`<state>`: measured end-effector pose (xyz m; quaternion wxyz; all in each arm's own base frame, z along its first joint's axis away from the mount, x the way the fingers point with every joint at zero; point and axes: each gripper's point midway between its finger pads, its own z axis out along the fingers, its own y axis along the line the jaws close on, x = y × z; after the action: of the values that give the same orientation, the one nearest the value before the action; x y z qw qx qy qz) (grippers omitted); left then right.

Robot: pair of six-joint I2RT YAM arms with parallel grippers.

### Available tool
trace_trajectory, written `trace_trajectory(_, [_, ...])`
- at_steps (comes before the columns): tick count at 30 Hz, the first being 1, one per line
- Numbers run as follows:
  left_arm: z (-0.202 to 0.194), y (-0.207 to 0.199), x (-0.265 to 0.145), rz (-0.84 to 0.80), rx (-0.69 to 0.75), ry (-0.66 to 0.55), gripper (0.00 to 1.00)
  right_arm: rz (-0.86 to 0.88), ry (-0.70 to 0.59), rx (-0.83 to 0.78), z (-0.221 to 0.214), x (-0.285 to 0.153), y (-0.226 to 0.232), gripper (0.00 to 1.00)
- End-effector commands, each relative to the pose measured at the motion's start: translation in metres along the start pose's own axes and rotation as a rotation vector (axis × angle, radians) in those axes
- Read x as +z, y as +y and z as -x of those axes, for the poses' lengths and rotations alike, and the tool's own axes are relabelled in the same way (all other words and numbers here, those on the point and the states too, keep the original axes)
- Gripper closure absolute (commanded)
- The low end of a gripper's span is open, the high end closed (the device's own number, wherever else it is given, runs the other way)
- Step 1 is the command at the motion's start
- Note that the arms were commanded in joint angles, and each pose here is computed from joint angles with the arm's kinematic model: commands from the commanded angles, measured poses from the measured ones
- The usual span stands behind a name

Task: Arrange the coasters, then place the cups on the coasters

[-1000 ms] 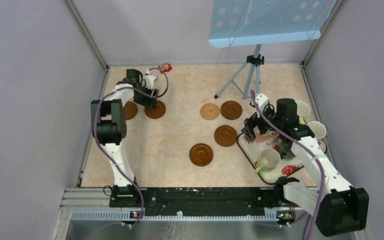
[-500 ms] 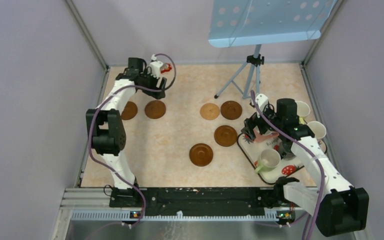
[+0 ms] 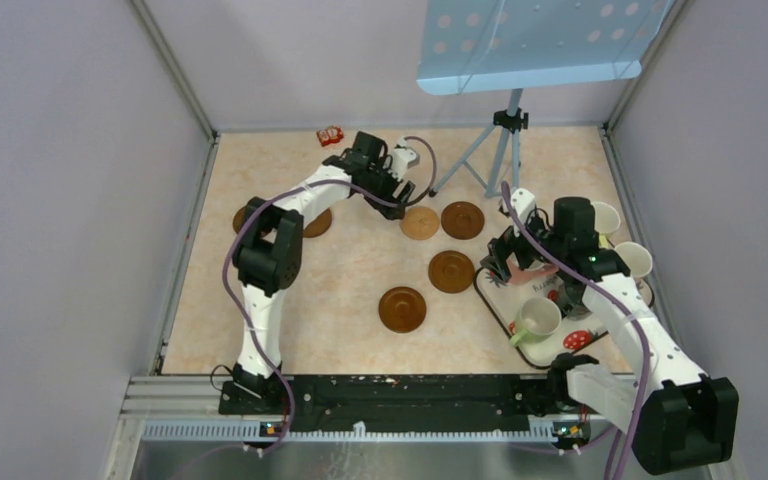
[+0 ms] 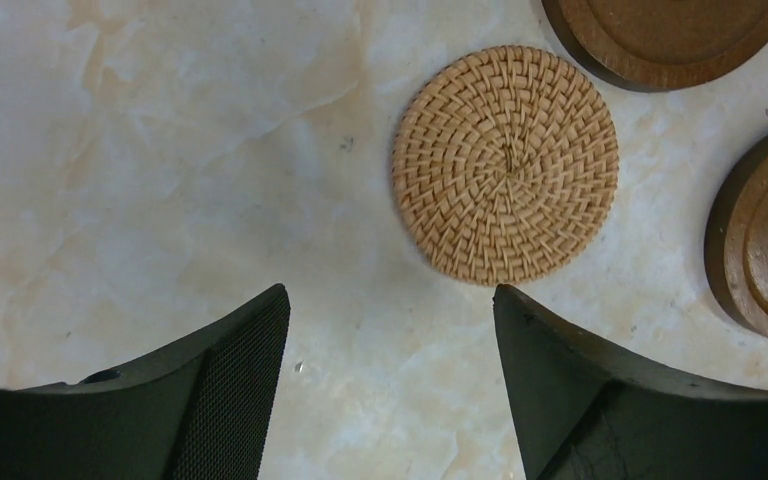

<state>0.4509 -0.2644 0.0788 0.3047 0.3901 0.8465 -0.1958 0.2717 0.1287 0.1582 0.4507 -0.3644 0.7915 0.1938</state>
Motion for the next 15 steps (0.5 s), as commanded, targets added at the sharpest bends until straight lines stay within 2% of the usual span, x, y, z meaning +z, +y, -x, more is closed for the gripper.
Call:
trace_trajectory(1, [0.025,-0.006,0.019,0.019,0.028,-0.032,0.2,0.036,-0.092,-0.081,0.03,-0.008,0.008,0.01])
trace_trajectory(7, [0.021,-0.015,0.045,0.016,0.051,0.002,0.21,0.028,-0.088,-0.08,0.028,-0.007,0.006,0.01])
trace_trajectory(15, [-0.019,-0.012,0.054,0.046,0.041,0.141,0.4,0.026,-0.078,-0.077,0.027,-0.006,0.005,0.01])
